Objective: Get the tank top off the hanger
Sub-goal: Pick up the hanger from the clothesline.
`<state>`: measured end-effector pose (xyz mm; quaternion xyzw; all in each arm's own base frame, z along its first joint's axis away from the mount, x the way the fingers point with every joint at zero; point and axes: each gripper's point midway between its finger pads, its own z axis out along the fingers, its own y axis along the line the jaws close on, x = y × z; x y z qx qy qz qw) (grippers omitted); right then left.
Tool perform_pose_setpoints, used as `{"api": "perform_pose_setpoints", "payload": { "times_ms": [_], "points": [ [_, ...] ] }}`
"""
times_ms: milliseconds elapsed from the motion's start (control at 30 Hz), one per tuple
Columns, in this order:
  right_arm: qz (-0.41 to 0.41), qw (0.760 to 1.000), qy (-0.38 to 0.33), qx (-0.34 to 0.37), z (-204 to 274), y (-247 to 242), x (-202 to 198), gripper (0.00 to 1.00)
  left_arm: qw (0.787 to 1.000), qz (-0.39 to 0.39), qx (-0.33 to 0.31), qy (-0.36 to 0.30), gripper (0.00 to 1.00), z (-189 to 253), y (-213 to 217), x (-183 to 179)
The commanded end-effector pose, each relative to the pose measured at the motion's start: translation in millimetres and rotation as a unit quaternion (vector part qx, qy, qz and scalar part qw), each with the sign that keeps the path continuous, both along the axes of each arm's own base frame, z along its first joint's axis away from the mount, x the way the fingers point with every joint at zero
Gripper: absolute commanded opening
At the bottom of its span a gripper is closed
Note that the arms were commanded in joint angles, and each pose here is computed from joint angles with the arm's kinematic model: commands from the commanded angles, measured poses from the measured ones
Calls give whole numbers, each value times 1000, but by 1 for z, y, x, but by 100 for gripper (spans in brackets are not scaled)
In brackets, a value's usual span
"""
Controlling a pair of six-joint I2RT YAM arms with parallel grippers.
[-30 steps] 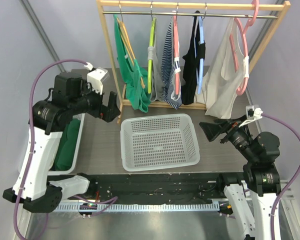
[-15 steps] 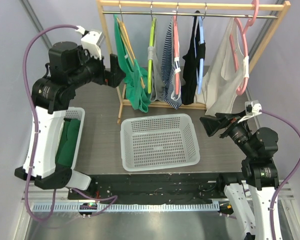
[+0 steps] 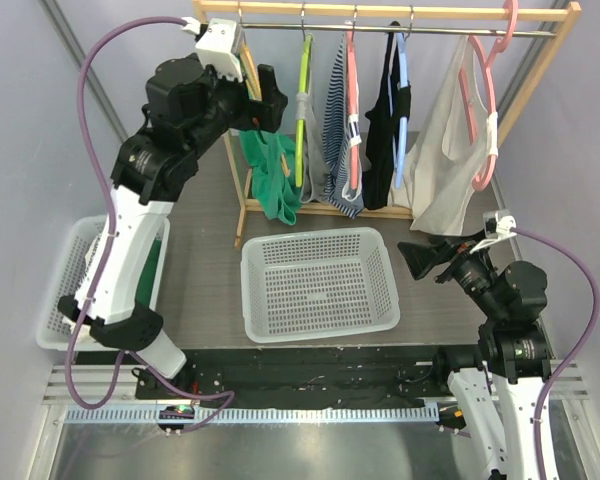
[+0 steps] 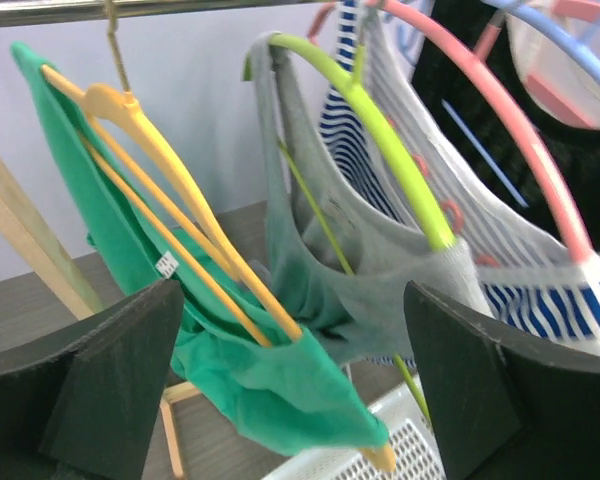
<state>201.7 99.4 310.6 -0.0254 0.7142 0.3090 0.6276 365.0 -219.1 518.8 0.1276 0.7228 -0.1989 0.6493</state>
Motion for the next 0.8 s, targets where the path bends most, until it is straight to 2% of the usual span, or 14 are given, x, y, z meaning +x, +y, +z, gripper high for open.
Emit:
{"api": "perform_pose_setpoints", "payload": {
  "times_ms": [0,67,333,433,467,567,767],
  "points": [
    [-5,1000,-19,-4,5,-2,-2,95,994,100,-19,-43,93,21,18,28],
    [-7,1000,-15,-8,3,-3,-3,95,992,122,-13,-41,88,18,23,33],
    [5,1000,-17,-1,9,1,-4,95,989,143,9,-37,86,3,24,47],
    [4,1000,-17,0,10,1,-5,94,988,151,27,-38,76,-1,28,48],
    [3,1000,-17,0,10,1,-4,94,987,154,31,-38,66,-3,30,48],
    [4,1000,-16,2,10,2,-4,93,984,167,45,-38,56,-7,39,45],
    [7,1000,-22,4,16,3,-4,94,980,185,64,-28,52,-18,55,44]
  ]
}}
